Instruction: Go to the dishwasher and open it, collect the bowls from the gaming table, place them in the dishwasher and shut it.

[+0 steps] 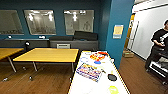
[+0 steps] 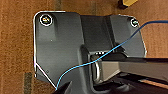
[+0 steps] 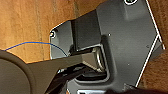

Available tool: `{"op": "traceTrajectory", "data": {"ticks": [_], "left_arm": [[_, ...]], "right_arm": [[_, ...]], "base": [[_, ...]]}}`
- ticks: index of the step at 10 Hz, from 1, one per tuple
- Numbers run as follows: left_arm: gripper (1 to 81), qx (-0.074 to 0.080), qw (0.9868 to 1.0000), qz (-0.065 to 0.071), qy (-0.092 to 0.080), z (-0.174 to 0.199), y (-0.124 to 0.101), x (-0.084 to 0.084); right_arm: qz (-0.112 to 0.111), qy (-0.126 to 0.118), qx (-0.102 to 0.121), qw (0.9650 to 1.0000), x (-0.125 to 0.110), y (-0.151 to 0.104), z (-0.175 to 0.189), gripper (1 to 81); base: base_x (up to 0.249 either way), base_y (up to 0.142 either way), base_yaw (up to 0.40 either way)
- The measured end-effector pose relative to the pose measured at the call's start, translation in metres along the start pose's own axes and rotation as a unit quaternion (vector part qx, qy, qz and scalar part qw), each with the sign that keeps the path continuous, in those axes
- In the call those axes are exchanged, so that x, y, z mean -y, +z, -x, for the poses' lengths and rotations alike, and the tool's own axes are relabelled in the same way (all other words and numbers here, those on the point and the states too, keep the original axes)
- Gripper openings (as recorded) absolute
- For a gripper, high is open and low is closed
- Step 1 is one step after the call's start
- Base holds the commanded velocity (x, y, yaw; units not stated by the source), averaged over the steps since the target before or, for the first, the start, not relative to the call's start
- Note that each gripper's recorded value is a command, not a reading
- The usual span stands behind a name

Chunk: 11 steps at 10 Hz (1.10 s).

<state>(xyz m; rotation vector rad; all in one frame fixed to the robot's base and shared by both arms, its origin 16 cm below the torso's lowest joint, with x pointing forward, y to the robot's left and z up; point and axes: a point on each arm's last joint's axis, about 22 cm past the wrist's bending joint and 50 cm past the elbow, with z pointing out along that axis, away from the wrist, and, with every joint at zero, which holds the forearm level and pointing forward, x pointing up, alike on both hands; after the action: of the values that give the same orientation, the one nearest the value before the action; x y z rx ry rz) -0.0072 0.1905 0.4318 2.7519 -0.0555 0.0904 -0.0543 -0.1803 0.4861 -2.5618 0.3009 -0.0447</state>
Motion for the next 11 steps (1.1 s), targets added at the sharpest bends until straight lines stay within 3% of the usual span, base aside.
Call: {"op": "traceTrajectory", "data": {"ticks": [3,4,7,11], "left_arm": [[81.1,0.000,1.0000,0.000,0.000,0.000,0.000,-0.001],[81.1,-0.001,1.0000,0.000,0.000,0.000,0.000,-0.001],[81.1,-0.001,1.0000,0.000,0.000,0.000,0.000,0.000],[81.1,0.007,1.0000,0.001,-0.004,0.007,0.001,-0.001]], "right_arm": [[-0.044,0.003,-0.021,0.9988,0.013,-0.055,-0.024,81.1],[-0.046,0.005,-0.037,0.9982,0.006,-0.082,-0.040,81.1],[-0.022,0.030,-0.082,0.9959,-0.036,-0.186,-0.079,81.1],[-0.019,0.067,-0.156,0.9853,-0.038,-0.288,-0.161,81.1]], "base": [[0.000,0.000,0.000],[0.000,0.000,0.000],[0.000,0.000,0.000],[0.000,0.000,0.000]]}}
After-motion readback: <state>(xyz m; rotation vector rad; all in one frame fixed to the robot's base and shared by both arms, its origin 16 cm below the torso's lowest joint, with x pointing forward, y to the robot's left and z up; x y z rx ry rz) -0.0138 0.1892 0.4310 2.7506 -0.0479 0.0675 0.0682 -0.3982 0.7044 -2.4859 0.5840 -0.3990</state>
